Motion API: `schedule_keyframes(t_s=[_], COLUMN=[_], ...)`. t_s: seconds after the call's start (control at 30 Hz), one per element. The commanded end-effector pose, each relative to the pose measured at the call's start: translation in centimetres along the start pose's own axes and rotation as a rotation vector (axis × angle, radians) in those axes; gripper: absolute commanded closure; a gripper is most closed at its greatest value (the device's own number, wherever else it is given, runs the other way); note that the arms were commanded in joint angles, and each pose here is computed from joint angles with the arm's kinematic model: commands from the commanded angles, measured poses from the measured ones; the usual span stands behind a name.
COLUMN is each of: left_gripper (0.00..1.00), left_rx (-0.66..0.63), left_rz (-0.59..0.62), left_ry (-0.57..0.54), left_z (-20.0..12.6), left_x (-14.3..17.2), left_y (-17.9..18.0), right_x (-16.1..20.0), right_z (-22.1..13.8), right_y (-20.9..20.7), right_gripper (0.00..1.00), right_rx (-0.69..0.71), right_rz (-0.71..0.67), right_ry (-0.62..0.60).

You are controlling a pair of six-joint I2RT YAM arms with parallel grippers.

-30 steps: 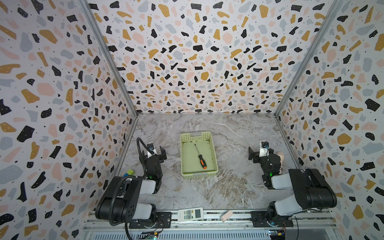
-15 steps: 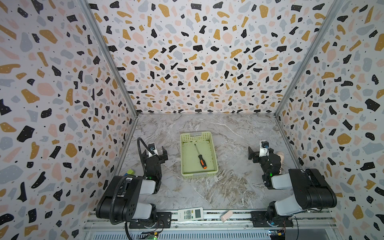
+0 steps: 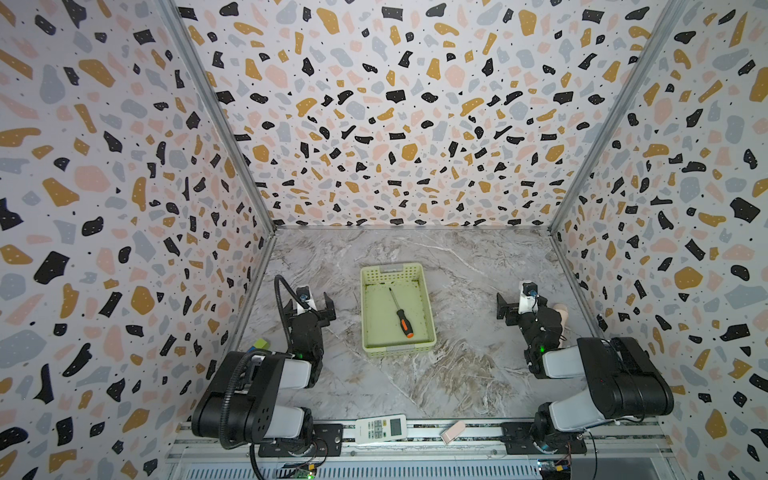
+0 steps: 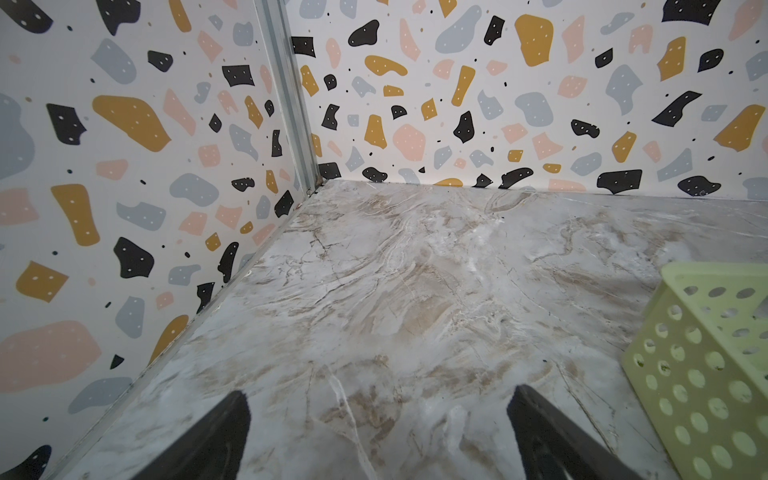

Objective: Put the screwdriver in the bin
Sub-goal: Reset both arms

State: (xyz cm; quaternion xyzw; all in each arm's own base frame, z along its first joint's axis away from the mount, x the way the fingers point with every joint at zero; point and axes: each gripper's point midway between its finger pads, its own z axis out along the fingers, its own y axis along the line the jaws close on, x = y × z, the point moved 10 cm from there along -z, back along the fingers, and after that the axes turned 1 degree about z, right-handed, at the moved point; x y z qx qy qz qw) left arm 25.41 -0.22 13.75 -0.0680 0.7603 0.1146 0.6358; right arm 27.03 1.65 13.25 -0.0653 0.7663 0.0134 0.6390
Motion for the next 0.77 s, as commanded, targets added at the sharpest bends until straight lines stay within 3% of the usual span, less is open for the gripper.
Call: schedule_keyframes(t_s=[0.0, 0.73], left_gripper=[0.00, 0.00], left_rx=[-0.003, -0.003], left_rz=[-0.019, -0.018], left_ry=[-0.051, -0.051], left_z=[-0.10, -0.09], left_x=[-0.76, -0.76], left_y=[0.17, 0.16], right_x=[-0.55, -0.57], right_z=[0.11, 0.10], right_y=[0.03, 0.08], right_gripper=[0.01, 0.01], right_rx=[0.002, 0.004], right_rz=[0.001, -0.003], right_ry=[-0.027, -0.028])
